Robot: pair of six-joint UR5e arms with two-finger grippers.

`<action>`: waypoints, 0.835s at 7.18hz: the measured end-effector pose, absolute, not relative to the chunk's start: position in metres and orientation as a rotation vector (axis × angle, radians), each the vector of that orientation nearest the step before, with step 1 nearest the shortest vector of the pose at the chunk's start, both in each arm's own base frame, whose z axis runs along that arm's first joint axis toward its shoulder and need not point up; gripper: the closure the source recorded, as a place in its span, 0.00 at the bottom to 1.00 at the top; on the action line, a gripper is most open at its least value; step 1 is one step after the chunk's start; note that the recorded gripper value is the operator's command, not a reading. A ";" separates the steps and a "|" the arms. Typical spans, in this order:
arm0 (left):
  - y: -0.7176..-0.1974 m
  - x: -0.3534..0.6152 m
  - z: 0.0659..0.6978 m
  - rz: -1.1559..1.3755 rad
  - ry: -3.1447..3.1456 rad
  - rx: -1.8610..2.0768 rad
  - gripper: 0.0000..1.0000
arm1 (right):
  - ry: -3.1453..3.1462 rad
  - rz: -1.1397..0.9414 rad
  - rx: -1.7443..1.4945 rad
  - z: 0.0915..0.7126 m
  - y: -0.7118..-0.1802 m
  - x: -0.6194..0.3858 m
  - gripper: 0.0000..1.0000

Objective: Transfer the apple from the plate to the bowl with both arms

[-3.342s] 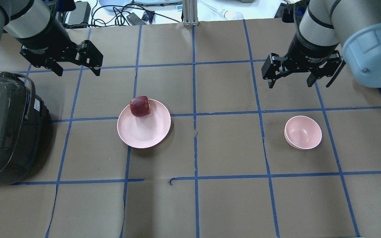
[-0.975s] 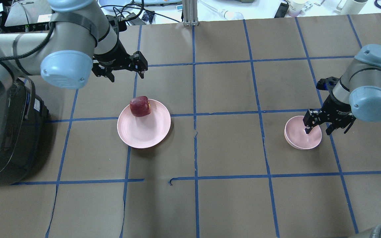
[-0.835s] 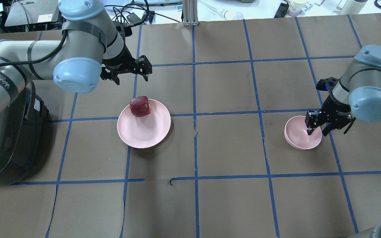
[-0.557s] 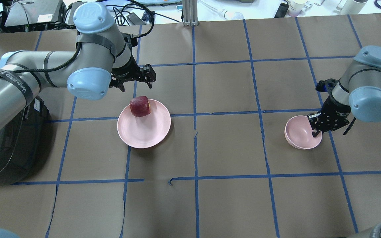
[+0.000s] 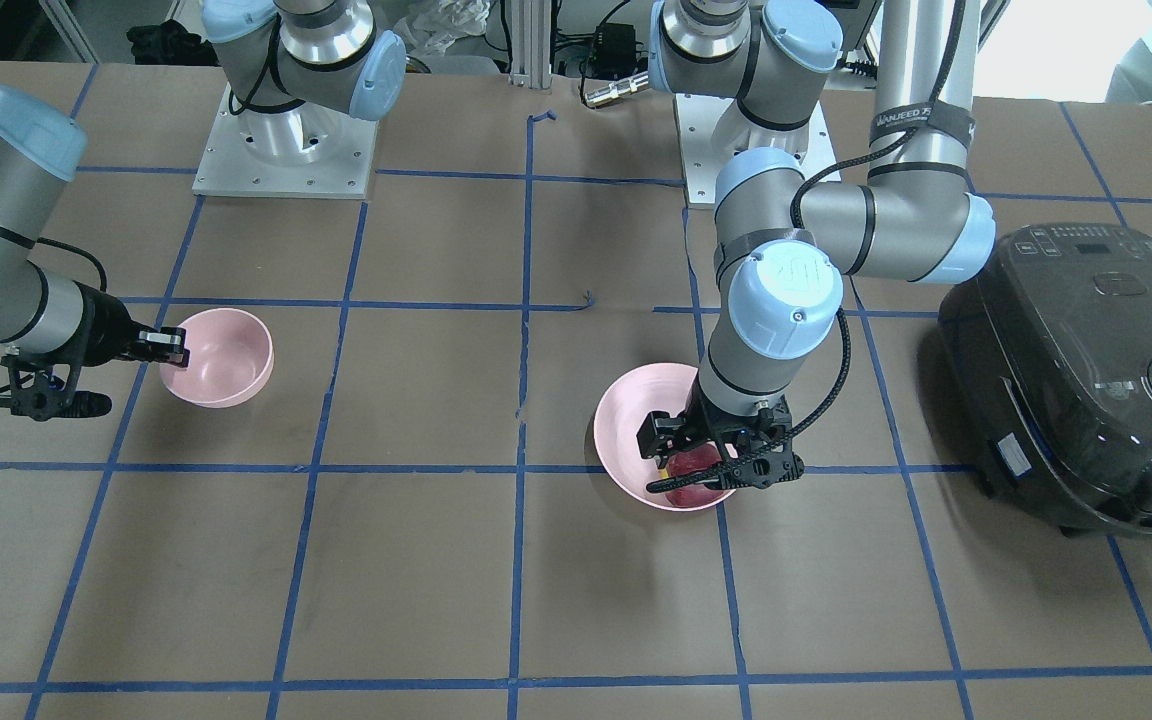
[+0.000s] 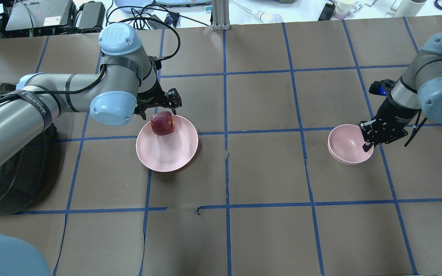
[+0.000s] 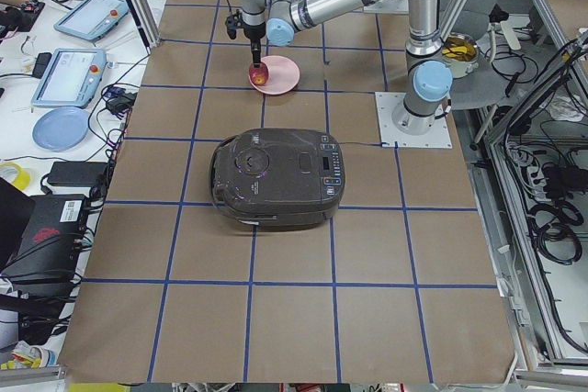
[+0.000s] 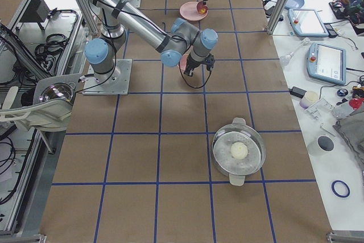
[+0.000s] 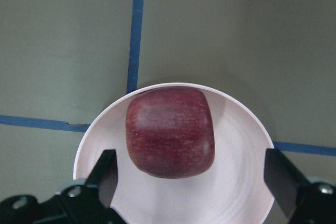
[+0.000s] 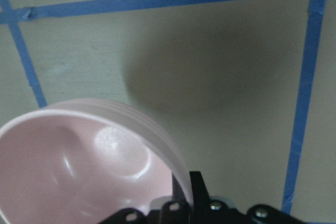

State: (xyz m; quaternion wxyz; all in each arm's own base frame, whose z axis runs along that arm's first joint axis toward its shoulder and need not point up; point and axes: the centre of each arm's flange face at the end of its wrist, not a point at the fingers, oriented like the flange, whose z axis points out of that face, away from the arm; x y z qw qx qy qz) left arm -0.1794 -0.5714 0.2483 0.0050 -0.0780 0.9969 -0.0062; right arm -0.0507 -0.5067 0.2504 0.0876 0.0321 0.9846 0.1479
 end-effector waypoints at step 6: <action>-0.573 -0.179 0.194 0.019 3.113 -0.235 0.68 | 2.914 0.400 0.002 0.255 -0.510 0.142 1.00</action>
